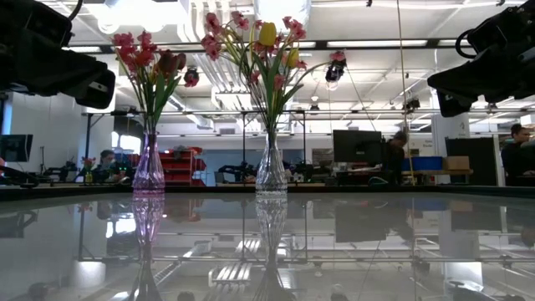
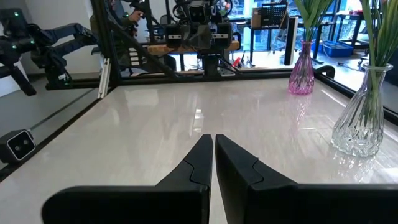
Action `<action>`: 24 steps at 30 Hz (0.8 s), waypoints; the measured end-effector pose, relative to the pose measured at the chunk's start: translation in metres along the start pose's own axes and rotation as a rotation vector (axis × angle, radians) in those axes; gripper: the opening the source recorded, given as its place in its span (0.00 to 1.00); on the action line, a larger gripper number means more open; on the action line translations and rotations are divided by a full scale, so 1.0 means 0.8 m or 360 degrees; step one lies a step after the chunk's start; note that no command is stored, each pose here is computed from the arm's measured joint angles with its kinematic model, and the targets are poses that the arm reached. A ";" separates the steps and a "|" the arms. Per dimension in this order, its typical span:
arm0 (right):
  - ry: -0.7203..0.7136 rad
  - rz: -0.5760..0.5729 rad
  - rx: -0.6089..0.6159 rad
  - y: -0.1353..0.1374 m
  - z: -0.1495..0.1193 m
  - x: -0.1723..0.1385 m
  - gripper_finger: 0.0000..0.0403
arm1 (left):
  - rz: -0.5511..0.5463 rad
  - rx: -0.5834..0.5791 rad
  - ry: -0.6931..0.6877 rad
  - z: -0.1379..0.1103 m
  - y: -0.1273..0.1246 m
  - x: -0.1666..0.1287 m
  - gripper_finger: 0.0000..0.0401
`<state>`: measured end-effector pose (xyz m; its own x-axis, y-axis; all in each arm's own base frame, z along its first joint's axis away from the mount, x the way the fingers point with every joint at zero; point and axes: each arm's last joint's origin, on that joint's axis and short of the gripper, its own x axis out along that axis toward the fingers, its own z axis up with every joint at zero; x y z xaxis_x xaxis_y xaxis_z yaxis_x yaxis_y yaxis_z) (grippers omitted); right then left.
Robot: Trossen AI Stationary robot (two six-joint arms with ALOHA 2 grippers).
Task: Sort flowers into vase by color
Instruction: Return to Home Position
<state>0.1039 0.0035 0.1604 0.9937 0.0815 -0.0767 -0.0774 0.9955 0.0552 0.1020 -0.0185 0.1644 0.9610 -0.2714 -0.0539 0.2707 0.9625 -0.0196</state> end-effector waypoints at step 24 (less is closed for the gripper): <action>0.0001 0.0000 0.0001 0.000 0.000 0.000 0.03 | 0.0000 -0.0007 0.0054 -0.003 0.000 0.003 0.09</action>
<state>0.1039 0.0034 0.1603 0.9937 0.0813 -0.0770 -0.0771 0.9955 0.0557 0.1040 -0.0188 0.1615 0.9585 -0.2712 -0.0880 0.2701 0.9625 -0.0241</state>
